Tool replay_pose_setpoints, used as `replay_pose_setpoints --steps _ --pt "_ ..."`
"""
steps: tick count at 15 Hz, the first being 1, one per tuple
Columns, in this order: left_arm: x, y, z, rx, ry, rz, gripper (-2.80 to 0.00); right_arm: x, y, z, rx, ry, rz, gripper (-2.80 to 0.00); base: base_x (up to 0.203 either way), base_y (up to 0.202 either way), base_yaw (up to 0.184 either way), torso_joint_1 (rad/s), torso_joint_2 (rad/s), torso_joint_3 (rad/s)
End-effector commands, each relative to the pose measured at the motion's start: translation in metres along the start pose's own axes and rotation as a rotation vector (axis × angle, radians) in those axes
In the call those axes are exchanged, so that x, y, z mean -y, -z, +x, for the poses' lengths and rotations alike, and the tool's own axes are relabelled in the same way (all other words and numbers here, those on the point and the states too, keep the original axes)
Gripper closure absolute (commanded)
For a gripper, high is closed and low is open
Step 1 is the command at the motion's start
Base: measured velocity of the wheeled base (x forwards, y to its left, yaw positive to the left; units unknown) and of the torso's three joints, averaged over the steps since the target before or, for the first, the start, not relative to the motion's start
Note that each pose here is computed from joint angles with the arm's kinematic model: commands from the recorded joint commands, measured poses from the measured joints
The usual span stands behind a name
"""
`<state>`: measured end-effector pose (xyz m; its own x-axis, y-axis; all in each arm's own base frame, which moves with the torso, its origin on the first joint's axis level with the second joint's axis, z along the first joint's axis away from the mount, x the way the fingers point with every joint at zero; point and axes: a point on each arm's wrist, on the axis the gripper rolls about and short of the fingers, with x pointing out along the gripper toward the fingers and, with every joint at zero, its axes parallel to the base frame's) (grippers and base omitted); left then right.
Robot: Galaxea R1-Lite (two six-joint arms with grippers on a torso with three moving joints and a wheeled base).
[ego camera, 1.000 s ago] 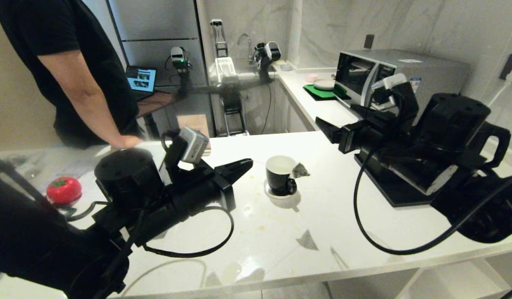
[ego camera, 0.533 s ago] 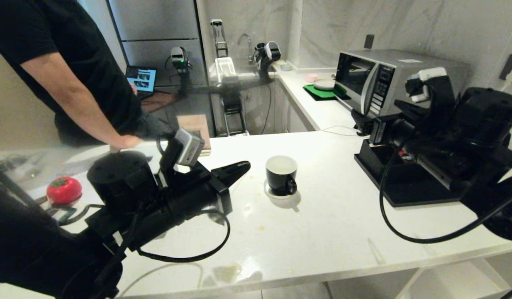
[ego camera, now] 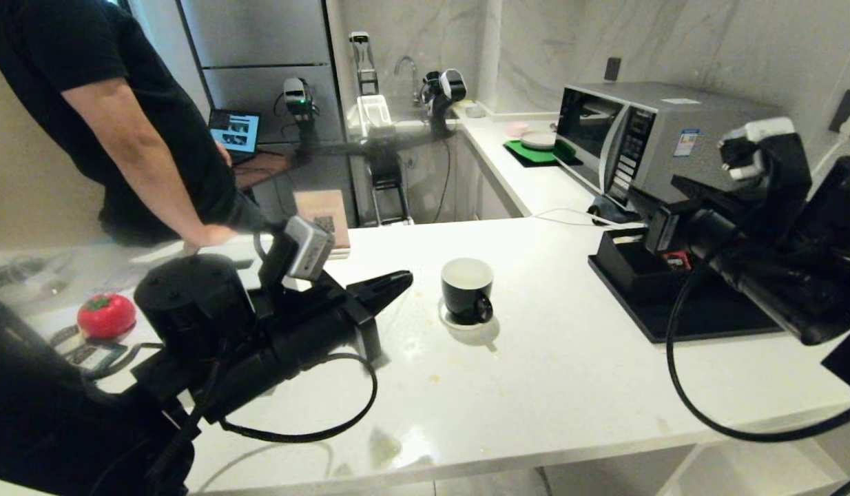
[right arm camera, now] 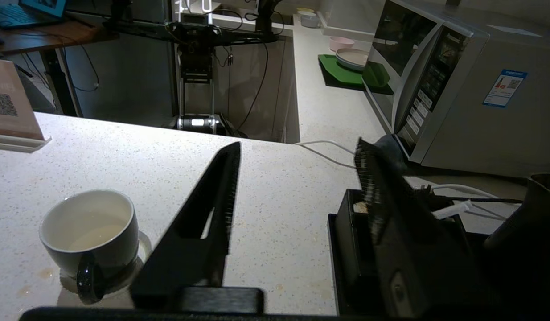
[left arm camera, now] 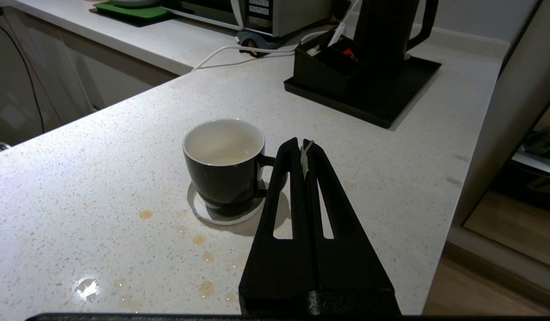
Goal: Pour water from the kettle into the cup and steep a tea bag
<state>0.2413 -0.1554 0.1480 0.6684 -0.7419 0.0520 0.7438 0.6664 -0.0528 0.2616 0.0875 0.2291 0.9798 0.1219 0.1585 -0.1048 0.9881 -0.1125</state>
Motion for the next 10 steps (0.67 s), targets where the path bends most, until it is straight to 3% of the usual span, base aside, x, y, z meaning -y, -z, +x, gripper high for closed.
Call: replay_pose_setpoints --steps 1,5,10 --pt "0.001 0.001 -0.001 0.001 0.004 -0.001 0.00 0.005 -0.009 -0.019 0.029 0.007 0.005 0.00 0.000 0.000 0.000 0.000 0.00 0.000" --pt "0.002 0.006 -0.008 -0.025 0.002 -0.007 0.00 0.015 -0.014 -0.058 0.040 0.010 0.006 0.00 0.000 0.000 0.000 0.000 0.00 0.000" --pt "0.003 0.010 -0.013 -0.048 -0.001 -0.016 0.00 0.029 0.001 -0.125 0.026 0.024 -0.001 0.00 0.000 0.000 0.000 0.000 0.00 0.000"
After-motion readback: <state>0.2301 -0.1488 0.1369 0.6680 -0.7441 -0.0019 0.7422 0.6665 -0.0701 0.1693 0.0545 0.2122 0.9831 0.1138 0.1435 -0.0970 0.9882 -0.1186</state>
